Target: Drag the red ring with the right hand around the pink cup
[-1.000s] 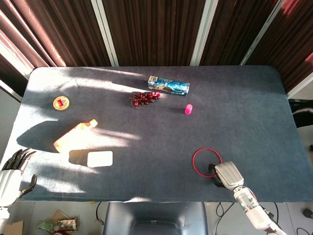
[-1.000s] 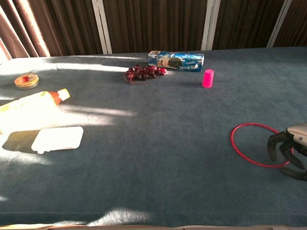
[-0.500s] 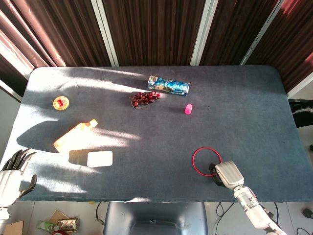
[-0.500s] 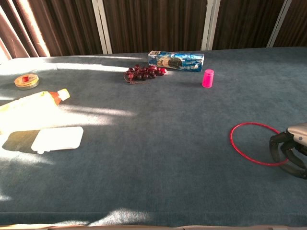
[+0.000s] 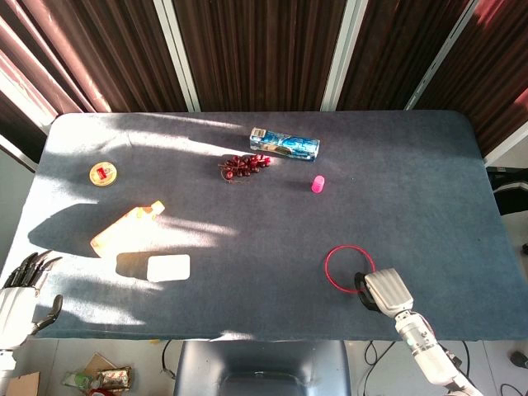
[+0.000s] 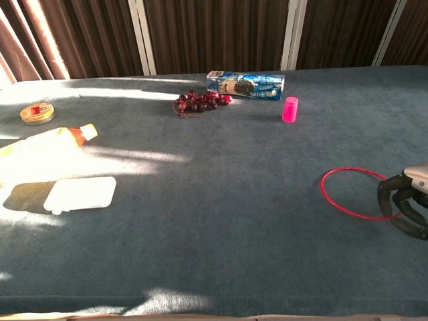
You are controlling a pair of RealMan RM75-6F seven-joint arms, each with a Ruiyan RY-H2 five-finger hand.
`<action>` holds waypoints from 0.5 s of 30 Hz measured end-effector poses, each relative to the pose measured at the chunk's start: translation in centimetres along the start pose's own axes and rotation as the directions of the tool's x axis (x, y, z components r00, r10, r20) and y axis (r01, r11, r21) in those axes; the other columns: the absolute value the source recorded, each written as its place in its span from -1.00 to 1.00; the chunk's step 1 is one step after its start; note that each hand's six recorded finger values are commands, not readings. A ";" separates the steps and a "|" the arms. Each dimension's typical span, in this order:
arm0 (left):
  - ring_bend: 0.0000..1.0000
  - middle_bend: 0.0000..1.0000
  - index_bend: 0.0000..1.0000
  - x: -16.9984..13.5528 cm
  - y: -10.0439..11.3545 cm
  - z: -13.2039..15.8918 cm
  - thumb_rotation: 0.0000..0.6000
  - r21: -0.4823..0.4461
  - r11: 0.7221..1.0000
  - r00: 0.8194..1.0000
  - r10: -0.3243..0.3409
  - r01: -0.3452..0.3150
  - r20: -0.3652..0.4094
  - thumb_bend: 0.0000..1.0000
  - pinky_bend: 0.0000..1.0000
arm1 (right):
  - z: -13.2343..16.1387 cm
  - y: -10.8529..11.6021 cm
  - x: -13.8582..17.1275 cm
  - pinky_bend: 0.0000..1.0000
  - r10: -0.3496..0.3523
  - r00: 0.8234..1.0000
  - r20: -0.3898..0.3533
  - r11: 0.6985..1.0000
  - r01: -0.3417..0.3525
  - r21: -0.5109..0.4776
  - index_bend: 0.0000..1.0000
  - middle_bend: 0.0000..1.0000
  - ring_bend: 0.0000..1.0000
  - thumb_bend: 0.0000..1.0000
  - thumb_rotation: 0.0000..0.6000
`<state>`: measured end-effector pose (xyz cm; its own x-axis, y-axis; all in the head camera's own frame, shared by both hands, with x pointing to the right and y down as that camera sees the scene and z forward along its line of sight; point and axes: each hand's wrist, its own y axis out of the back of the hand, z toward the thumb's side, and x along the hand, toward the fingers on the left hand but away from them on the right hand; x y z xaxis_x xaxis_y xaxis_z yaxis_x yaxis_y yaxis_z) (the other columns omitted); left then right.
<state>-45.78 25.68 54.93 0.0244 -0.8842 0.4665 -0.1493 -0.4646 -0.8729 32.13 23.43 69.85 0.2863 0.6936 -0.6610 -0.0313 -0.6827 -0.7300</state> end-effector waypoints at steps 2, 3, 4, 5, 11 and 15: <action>-1.00 -0.85 -0.67 0.0 0.0 0.0 1.00 0.000 1.000 1.000 -0.001 0.001 0.000 -0.06 -0.62 | 0.0 0.4 0.0 1.00 -0.015 1.000 0.002 1.000 0.015 -0.002 0.54 0.74 1.00 0.09 1.00; -1.00 -0.85 -0.67 0.0 0.0 0.0 1.00 0.000 1.000 1.000 -0.001 0.001 0.000 -0.06 -0.62 | -0.1 0.6 0.0 1.00 -0.022 1.000 0.003 1.000 0.022 -0.003 0.55 0.74 1.00 0.09 1.00; -1.00 -0.85 -0.67 0.0 0.0 0.0 1.00 0.000 1.000 1.000 -0.001 0.001 0.001 -0.06 -0.62 | -0.1 0.8 0.0 1.00 -0.029 1.000 0.004 1.000 0.029 -0.003 0.56 0.74 1.00 0.08 1.00; -1.00 -0.85 -0.67 0.0 0.0 0.0 1.00 0.000 1.000 1.000 -0.001 0.001 0.001 -0.06 -0.62 | -0.1 1.0 -0.1 1.00 -0.040 0.999 0.006 0.999 0.040 -0.002 0.56 0.74 1.00 0.08 1.00; -1.00 -0.85 -0.66 0.0 0.0 -0.1 1.00 -0.002 1.000 1.000 0.001 -0.001 -0.002 -0.06 -0.62 | -0.2 2.8 -0.4 1.00 -0.121 0.993 0.016 0.993 0.120 0.006 0.59 0.74 1.00 0.09 1.00; -1.00 -0.85 -0.66 0.0 0.0 -0.1 1.00 -0.003 1.000 1.000 -0.001 0.001 -0.002 -0.06 -0.62 | -0.3 4.4 -0.8 1.00 -0.184 0.983 0.024 0.983 0.184 0.004 0.60 0.74 1.00 0.10 1.00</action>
<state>-45.86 25.71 54.89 0.0229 -0.8837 0.4675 -0.1520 -0.4653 -0.8720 32.05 19.83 67.20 0.2642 0.8125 -0.5196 0.0180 -0.5428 -0.8397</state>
